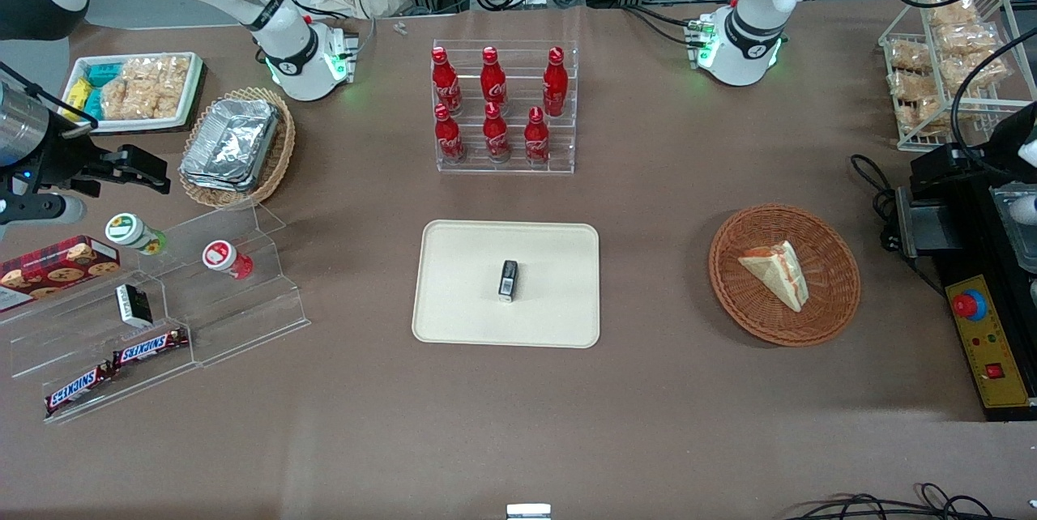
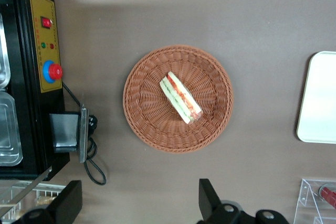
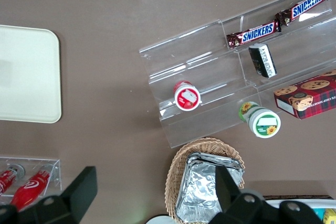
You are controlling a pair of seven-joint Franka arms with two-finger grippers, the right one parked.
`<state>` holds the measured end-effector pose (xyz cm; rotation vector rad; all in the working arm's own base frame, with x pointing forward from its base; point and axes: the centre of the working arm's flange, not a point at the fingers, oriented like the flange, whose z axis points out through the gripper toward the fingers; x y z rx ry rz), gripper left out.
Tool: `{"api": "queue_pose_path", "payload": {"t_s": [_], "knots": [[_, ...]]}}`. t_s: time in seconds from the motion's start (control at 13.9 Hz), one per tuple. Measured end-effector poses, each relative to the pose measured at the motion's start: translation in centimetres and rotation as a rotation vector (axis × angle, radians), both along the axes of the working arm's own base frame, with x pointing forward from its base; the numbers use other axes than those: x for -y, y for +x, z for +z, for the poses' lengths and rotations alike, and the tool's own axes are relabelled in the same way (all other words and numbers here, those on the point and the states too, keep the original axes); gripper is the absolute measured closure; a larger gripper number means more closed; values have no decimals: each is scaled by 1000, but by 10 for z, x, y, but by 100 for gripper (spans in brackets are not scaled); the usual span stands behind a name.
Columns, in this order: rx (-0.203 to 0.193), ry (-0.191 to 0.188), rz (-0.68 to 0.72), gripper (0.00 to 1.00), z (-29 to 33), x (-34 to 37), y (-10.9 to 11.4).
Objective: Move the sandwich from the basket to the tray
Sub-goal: 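Move the left gripper over the wicker basket above the sandwich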
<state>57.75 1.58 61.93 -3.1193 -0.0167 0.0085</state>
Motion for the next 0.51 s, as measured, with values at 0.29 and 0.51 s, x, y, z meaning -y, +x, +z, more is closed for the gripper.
{"api": "queue_pose_path", "payload": {"t_s": [0.29,0.51], "knots": [[16,0,-1,0,1,0,2],[0,0,-1,0,-7,0,5]]}}
